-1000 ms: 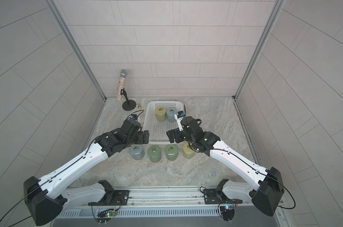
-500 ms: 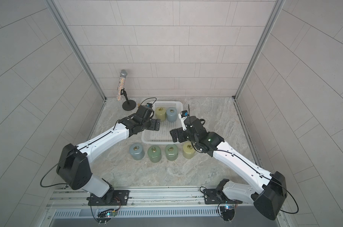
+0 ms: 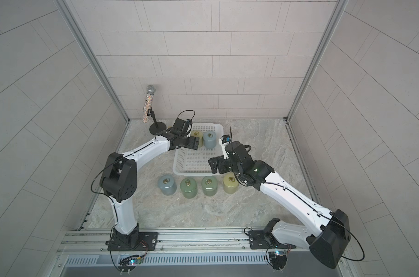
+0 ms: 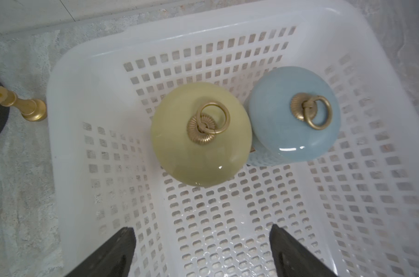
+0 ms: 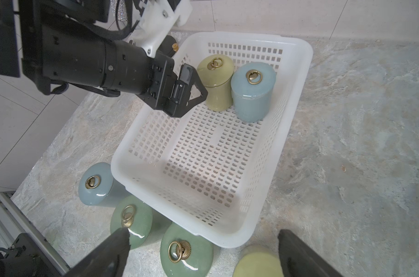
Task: Take the tea canister out of the basket
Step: Pick up the tea canister from the basket.
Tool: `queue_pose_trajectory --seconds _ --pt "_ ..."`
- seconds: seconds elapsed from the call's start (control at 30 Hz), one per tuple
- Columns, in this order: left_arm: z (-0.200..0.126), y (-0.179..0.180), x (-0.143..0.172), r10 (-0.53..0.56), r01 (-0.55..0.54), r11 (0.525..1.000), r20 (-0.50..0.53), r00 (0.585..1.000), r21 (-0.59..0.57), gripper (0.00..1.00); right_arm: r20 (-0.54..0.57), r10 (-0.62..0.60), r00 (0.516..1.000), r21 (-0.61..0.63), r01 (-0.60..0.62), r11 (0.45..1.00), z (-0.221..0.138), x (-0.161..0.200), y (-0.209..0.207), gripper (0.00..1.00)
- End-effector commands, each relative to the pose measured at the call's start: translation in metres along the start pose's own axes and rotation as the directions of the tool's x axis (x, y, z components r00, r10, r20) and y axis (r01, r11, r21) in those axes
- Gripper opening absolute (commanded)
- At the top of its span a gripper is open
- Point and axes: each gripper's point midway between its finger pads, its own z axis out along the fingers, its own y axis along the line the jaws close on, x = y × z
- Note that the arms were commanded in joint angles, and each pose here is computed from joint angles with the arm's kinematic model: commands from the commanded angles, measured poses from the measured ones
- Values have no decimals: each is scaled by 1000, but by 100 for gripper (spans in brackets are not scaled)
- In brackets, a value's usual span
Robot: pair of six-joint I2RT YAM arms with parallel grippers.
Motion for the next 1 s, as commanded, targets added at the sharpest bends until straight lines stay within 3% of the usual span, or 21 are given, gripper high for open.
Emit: queue_pose_trajectory --seconds 0.0,0.2,0.5,0.97 --pt "11 -1 -9 50 -50 999 6 999 -12 95 4 10 1000 1 -10 1000 -2 -8 1 100" --pt "30 0 -11 69 -69 997 -3 998 -22 97 -10 10 1000 -5 -10 1000 5 -11 1 100" --pt "52 4 -26 73 -70 996 68 995 -58 100 -33 12 999 -20 -13 1000 11 -13 2 100" --pt "82 13 -26 79 -72 991 56 995 -113 100 -52 25 998 -12 -25 1000 16 -12 -4 100"
